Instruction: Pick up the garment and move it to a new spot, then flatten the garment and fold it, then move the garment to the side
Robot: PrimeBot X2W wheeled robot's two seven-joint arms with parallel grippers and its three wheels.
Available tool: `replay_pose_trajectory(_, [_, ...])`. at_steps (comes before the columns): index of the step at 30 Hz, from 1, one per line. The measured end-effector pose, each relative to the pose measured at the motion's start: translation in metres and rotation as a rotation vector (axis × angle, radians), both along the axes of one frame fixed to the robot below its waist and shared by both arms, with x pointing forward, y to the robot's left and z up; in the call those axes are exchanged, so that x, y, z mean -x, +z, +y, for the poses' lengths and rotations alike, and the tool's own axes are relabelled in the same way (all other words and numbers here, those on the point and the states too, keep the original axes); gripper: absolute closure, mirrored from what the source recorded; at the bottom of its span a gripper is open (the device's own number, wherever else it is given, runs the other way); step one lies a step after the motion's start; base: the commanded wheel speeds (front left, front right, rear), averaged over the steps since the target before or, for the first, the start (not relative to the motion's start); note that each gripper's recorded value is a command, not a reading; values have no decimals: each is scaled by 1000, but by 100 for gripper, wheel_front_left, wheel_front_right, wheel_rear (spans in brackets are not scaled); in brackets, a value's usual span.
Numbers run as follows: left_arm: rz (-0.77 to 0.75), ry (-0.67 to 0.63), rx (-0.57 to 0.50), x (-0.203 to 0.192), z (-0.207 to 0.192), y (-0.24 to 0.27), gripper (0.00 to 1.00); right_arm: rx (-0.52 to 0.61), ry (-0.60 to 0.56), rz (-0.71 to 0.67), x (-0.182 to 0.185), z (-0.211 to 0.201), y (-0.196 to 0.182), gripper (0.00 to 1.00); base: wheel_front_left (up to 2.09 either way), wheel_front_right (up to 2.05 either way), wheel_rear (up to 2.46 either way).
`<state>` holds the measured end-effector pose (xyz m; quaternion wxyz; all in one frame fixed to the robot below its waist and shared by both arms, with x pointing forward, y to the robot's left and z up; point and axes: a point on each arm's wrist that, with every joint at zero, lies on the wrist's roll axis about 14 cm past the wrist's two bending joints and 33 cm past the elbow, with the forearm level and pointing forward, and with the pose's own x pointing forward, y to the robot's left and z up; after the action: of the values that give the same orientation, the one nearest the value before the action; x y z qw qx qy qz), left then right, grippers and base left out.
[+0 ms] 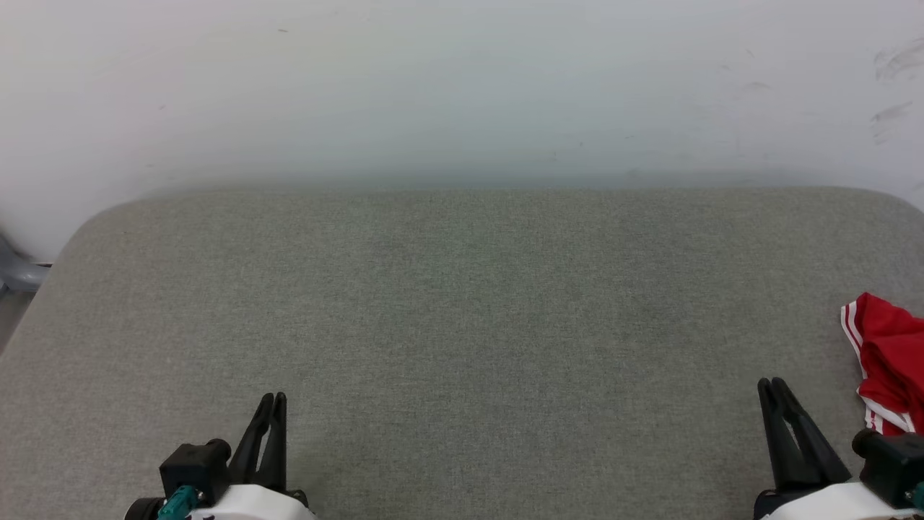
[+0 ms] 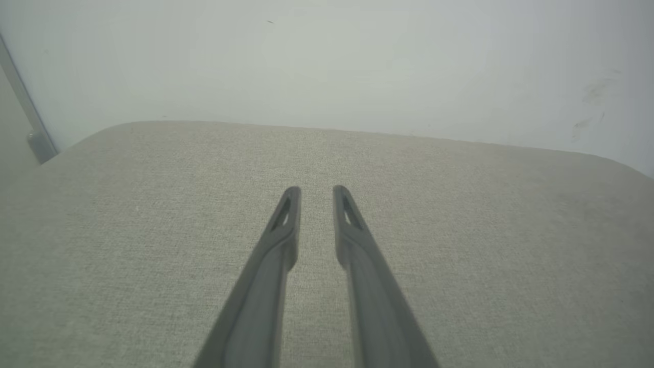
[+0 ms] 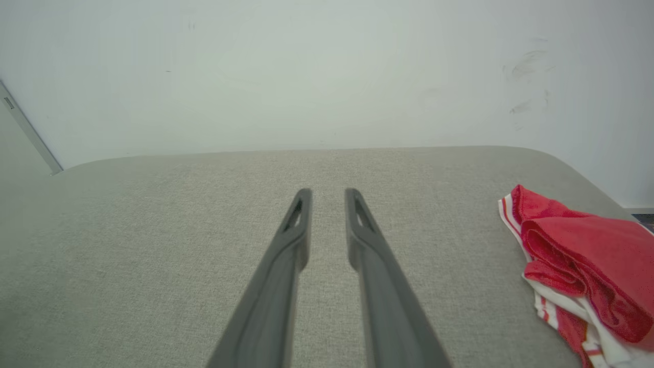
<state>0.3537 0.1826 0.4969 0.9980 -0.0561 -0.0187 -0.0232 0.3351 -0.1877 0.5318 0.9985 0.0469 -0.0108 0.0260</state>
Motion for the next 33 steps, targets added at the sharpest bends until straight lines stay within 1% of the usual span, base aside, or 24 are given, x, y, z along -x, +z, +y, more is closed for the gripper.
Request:
replay_pose_trajectory(2, [49,24,89,1,4,-9,100,-96,3,17,0,1,-6,100,0,0,0])
replay_pose_trajectory(3, [49,24,89,1,4,-9,100,-96,3,17,0,1,-6,100,0,0,0])
replay_pose_trajectory(20, [104,74,390,-4,13,-14,100,-415,6,44,-10,1,-15,100,0,0,0])
replay_pose_trajectory(33, [123,90,590,-9,16,-14,100,-612,4,54,-17,0,-18,100,0,0,0])
